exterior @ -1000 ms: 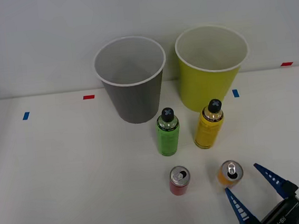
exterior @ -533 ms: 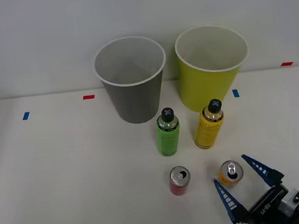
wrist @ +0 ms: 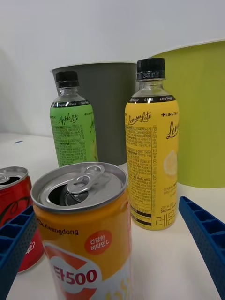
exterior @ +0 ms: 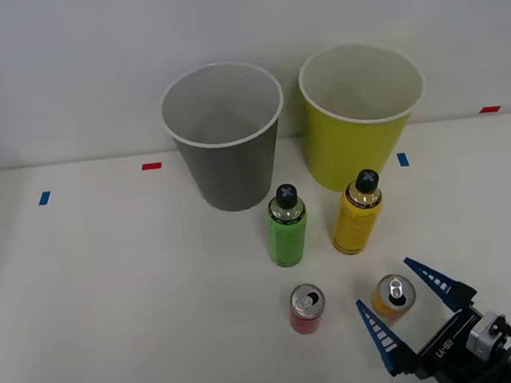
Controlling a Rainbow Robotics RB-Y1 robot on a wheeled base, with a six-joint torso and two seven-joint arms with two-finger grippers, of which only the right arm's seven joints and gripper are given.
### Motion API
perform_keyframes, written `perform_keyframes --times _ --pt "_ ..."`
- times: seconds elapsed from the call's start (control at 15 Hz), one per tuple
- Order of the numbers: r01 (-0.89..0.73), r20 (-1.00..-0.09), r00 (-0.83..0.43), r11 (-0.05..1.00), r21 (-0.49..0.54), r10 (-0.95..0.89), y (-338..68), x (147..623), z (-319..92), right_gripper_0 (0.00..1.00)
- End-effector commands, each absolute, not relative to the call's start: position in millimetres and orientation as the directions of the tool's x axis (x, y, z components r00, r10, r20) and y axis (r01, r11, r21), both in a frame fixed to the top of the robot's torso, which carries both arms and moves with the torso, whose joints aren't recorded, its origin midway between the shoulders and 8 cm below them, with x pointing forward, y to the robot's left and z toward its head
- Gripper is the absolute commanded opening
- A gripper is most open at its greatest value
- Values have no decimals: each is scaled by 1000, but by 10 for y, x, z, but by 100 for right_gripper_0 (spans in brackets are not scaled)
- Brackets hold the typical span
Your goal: Put cans in the gray bin, plastic bottles in the light green bin
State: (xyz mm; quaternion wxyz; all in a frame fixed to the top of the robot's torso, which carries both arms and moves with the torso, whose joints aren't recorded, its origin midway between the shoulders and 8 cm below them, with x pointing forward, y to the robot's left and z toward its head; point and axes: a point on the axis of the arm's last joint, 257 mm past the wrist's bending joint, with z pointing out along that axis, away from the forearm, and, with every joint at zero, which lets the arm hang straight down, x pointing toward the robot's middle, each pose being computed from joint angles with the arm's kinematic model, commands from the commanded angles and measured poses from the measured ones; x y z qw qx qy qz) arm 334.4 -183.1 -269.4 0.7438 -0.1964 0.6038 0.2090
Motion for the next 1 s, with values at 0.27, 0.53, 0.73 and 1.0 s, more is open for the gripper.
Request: perform_keyframes --times 0.27,0.53,0.73,1.0 --pt "-546 -981 181 836 -45 66 -1876 3332 -2697 4" --pt "-545 -981 182 837 -45 65 -1878 3333 -2696 4" --pt "-544 -981 182 838 -43 67 -1883 3336 -2694 4" --pt "-536 -981 175 844 -27 80 -1909 3311 -2688 4"
